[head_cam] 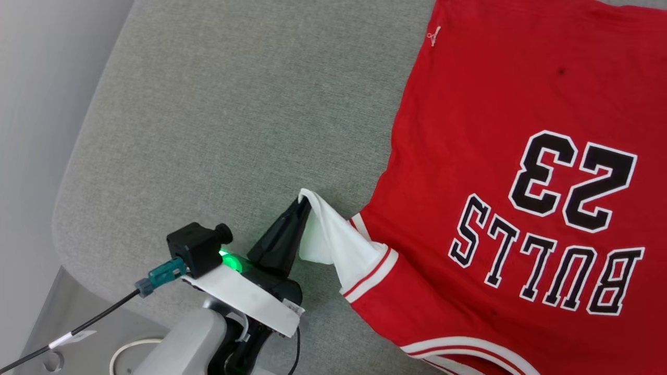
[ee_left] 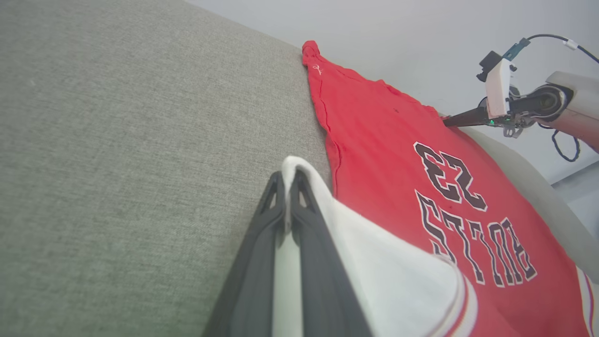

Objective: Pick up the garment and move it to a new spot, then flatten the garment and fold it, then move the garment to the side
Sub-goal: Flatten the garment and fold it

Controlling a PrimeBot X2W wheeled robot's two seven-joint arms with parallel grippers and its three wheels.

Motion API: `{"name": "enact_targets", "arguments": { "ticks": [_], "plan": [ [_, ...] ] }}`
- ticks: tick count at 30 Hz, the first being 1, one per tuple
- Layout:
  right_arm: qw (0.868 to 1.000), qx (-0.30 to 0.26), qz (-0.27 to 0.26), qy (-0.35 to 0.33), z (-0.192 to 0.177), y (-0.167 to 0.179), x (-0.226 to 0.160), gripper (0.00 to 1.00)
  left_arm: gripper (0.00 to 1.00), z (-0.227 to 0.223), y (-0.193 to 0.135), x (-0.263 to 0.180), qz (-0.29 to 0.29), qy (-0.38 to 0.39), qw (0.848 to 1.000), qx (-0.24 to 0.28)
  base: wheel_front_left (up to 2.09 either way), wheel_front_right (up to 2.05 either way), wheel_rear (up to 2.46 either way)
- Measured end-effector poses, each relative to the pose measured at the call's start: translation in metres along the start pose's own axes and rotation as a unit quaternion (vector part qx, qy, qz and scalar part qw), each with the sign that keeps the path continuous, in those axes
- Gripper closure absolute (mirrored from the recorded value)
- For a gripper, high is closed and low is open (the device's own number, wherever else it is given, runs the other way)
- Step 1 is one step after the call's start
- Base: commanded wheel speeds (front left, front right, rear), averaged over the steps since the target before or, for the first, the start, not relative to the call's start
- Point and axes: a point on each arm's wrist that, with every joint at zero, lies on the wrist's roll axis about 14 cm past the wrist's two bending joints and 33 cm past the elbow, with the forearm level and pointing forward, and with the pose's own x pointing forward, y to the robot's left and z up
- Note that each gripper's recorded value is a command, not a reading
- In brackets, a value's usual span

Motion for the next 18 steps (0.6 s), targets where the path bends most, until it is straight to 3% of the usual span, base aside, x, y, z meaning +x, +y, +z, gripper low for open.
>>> {"name": "enact_targets", "arguments": {
  "ticks": [12, 18],
  "plan": [
    [1.0, 0.004, -0.004, 0.001, -0.02, -0.017, -0.031, 1.0, 1.0, 0.0, -0.007, 0.008, -0.017, -0.006, 1.0, -0.004, 0.0, 0.0, 0.0],
    [0.999, 0.032, -0.006, 0.01, -0.047, -0.035, -0.053, 1.0, 1.0, -0.006, -0.013, 0.008, -0.029, 0.0, 1.0, -0.001, 0.0, 0.0, 0.0]
  ]
}}
